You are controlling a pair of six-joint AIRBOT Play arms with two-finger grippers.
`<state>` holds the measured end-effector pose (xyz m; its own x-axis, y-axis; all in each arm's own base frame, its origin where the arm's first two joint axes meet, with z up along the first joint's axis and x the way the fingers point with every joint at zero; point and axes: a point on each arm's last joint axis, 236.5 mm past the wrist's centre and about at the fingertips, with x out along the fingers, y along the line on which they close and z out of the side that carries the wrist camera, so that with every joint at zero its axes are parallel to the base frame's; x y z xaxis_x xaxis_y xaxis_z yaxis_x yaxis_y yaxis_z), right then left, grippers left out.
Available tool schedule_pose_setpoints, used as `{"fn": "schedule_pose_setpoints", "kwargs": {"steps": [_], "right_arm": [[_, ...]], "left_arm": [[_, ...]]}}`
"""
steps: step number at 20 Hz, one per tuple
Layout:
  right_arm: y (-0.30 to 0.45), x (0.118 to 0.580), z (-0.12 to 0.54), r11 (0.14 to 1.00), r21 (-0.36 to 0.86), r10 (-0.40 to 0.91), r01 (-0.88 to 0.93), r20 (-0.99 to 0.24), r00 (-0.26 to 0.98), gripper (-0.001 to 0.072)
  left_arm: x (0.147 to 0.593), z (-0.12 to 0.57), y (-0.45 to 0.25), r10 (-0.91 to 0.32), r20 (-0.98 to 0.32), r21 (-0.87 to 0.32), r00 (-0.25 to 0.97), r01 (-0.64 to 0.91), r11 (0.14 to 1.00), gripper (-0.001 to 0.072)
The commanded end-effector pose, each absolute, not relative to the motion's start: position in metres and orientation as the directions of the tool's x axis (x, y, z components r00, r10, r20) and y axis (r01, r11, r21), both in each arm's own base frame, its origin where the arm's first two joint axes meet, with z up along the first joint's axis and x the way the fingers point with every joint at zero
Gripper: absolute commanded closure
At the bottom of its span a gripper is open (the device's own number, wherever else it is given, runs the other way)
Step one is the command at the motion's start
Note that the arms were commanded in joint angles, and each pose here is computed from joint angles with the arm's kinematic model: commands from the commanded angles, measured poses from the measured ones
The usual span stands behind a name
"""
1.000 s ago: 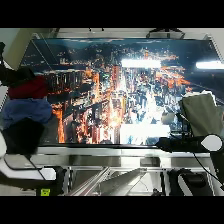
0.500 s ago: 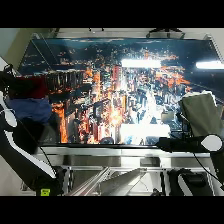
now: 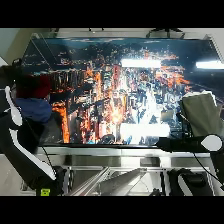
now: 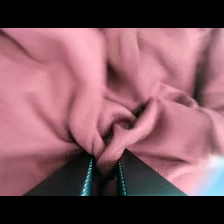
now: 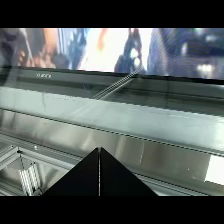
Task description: Fold the shirts.
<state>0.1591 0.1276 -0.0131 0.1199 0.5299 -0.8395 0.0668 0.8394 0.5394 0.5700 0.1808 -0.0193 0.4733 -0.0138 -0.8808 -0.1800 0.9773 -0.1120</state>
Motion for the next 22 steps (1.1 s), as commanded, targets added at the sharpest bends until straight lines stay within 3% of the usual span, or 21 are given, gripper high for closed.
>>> {"fn": "schedule_pose_setpoints", "kwargs": {"steps": [1, 4, 7, 12, 15, 19, 20, 21, 22], "right_arm": [[0.128, 0.160, -0.013, 0.839, 0.539, 0.530, 0.067, -0.839, 0.124, 0.0688], [0.127, 0.161, -0.013, 0.840, 0.539, 0.529, 0.065, -0.839, 0.126, 0.0688], [0.127, 0.162, -0.013, 0.844, 0.536, 0.528, 0.026, -0.839, 0.131, 0.0687], [0.126, 0.171, -0.012, 0.845, 0.535, 0.524, 0.022, -0.835, 0.170, 0.0688], [0.126, 0.172, -0.012, 0.845, 0.535, 0.524, 0.022, -0.834, 0.173, 0.0687], [0.126, 0.176, -0.012, 0.845, 0.534, 0.522, 0.020, -0.832, 0.188, 0.0687], [0.126, 0.179, -0.012, 0.844, 0.535, 0.521, 0.023, -0.830, 0.199, 0.0681], [0.128, 0.182, -0.011, 0.838, 0.546, 0.530, 0.027, -0.823, 0.205, 0.0677], [0.132, 0.184, -0.009, 0.826, 0.564, 0.547, 0.027, -0.810, 0.211, 0.0552]], "left_arm": [[0.585, 0.101, 0.069, -0.203, -0.749, -0.248, 0.630, 0.017, 0.969, 0.0686], [0.551, 0.182, -0.029, -0.331, -0.674, -0.264, 0.661, 0.203, 0.943, 0.0686], [0.497, 0.205, -0.118, -0.438, -0.686, -0.271, 0.581, 0.355, 0.895, 0.0686], [0.411, 0.139, -0.245, -0.542, -0.784, -0.325, 0.303, 0.545, 0.773, 0.0685], [0.371, 0.070, -0.295, -0.528, -0.837, -0.358, 0.145, 0.586, 0.727, 0.0685], [0.349, 0.006, -0.318, -0.483, -0.875, -0.377, 0.030, 0.585, 0.718, 0.0682], [0.350, 0.001, -0.317, -0.472, -0.882, -0.375, 0.015, 0.584, 0.720, 0.0468], [0.352, 0.002, -0.313, -0.461, -0.888, -0.375, 0.000, 0.582, 0.722, -0.0008], [0.356, 0.009, -0.306, -0.457, -0.890, -0.380, -0.011, 0.573, 0.726, 0.0018]]}}
